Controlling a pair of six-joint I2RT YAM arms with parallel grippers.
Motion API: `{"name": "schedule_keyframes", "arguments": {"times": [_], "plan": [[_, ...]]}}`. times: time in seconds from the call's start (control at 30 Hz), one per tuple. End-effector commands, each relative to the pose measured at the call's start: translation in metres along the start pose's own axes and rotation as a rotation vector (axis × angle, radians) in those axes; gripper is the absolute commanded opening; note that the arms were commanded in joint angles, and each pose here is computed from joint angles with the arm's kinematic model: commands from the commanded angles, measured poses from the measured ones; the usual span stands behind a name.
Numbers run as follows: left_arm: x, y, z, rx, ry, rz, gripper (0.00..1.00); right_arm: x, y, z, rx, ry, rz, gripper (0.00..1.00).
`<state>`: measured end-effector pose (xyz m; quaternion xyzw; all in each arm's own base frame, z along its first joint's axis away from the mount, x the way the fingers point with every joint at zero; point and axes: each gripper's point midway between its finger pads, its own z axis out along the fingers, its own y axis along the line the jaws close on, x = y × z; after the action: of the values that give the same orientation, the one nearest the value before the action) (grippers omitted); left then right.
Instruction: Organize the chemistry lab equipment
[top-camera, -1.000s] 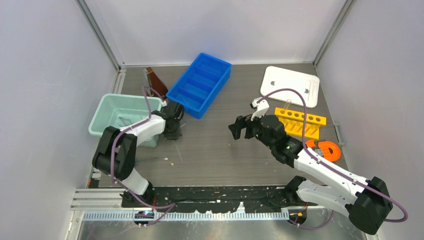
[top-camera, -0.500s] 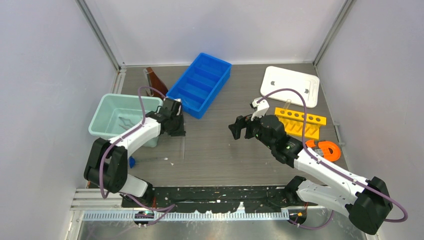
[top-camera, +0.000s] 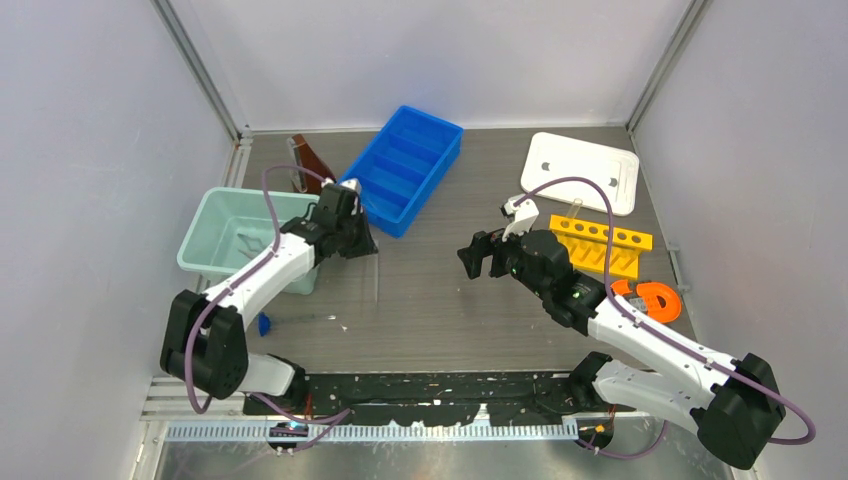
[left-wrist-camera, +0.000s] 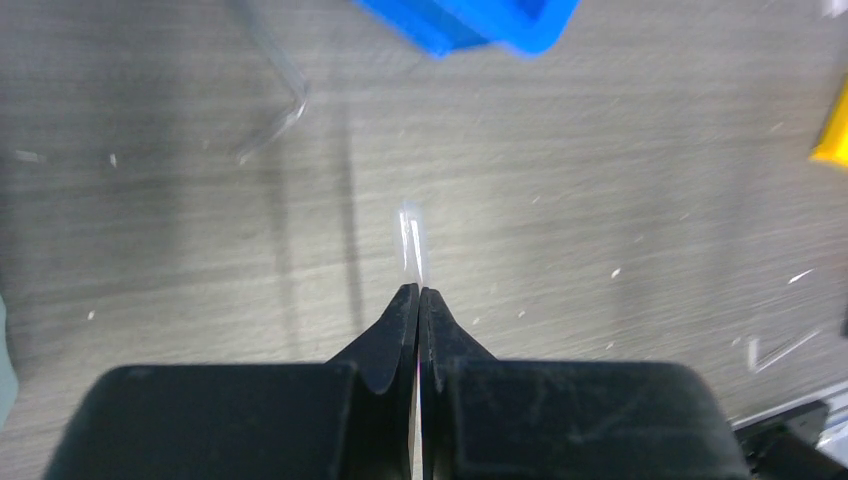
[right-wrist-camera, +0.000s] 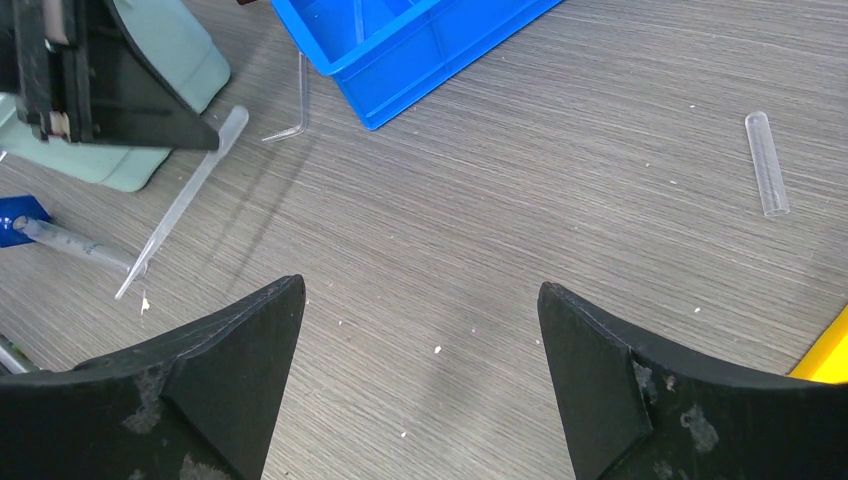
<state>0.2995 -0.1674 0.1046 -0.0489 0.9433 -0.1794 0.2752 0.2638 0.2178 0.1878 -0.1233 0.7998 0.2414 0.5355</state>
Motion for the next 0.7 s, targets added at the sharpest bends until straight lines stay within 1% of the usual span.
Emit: {"name": "schedule_keyframes", "arguments": {"times": [0.0, 0.2, 0.37, 0.5, 0.6, 0.67], "plan": [[-0.068, -0.033, -0.019, 0.067, -0.212, -0.077, 0.0, -0.017, 0.002, -0.003, 0.001, -0.055, -0.002, 0.93], [-0.135, -0.045, -0.018, 0.057, -0.408, -0.218, 0.0, -0.018, 0.002, -0.004, 0.001, -0.059, 0.0, 0.93], [-0.179, -0.04, -0.009, -0.031, -0.523, -0.303, 0.0, -0.018, 0.002, -0.005, -0.003, -0.061, 0.001, 0.93], [-0.199, -0.015, 0.004, -0.153, -0.63, -0.383, 0.0, -0.018, 0.003, -0.005, -0.006, -0.059, 0.003, 0.93], [-0.214, -0.006, 0.012, -0.164, -0.705, -0.453, 0.0, -0.017, 0.004, -0.004, -0.01, -0.056, 0.003, 0.93], [-0.218, 0.0, 0.022, -0.167, -0.713, -0.497, 0.0, -0.016, 0.004, -0.003, -0.012, -0.051, 0.002, 0.93]]}}
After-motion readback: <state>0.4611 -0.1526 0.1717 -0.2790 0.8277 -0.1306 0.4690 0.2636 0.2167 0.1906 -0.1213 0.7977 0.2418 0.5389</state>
